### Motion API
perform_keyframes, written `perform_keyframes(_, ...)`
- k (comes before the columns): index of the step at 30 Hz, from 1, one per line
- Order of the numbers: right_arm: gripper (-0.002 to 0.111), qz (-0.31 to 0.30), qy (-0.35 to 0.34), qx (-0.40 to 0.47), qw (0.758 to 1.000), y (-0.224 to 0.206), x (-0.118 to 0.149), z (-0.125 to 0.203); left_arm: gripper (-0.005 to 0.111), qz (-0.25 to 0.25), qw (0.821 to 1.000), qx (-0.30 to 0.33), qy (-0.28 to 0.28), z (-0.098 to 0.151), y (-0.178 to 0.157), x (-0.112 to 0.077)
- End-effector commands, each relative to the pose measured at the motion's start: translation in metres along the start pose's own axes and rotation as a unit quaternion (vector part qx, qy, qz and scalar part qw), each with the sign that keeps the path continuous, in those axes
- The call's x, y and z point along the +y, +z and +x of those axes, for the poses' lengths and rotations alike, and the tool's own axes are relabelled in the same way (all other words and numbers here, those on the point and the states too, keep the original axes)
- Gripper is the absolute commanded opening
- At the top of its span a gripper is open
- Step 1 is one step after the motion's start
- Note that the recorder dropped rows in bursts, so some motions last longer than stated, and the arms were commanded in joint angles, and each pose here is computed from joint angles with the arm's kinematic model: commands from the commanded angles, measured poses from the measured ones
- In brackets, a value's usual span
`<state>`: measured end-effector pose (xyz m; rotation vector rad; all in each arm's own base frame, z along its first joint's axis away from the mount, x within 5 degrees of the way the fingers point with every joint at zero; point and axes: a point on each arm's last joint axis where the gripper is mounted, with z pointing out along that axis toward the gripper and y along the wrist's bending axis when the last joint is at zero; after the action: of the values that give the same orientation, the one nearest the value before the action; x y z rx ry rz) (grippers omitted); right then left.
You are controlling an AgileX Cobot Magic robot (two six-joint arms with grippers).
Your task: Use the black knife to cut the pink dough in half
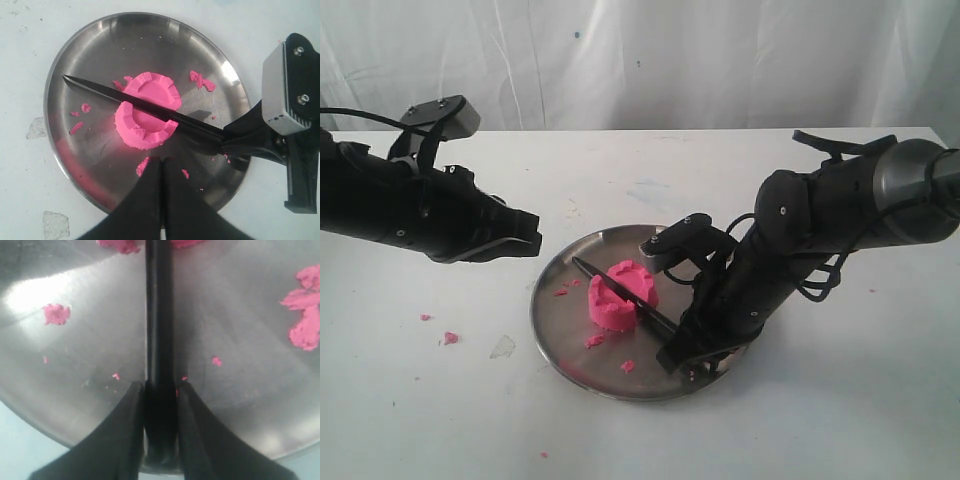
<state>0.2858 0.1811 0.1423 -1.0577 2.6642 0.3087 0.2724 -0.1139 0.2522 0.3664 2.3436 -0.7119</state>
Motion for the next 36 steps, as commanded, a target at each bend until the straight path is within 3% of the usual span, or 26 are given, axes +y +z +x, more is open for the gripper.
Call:
perform_keyframes(1,0.0,-0.004,-0.001,0.018,1.0,0.003,0.0,0.004,0.0,0.009,1.0,0.002,-0.013,0.002,0.0,-0.002)
perform_keyframes(18,0.0,-0.026,0.013,0.022,0.999,0.0,0.006,0.0,0.0,0.01,1.0,0.003,-0.013,0.002,0.0,-0.002)
perform_keyframes(27,0.0,-0.044,-0.054,0.035,0.997,0.0,0.025,-0.003,0.0,0.01,1.0,0.003,-0.012,0.002,0.0,-0.002)
perform_keyframes(36,0.0,-0.038,-0.062,0.028,0.997,0.001,0.027,-0.005,0.0,0.01,1.0,0.003,-0.012,0.002,0.0,-0.002)
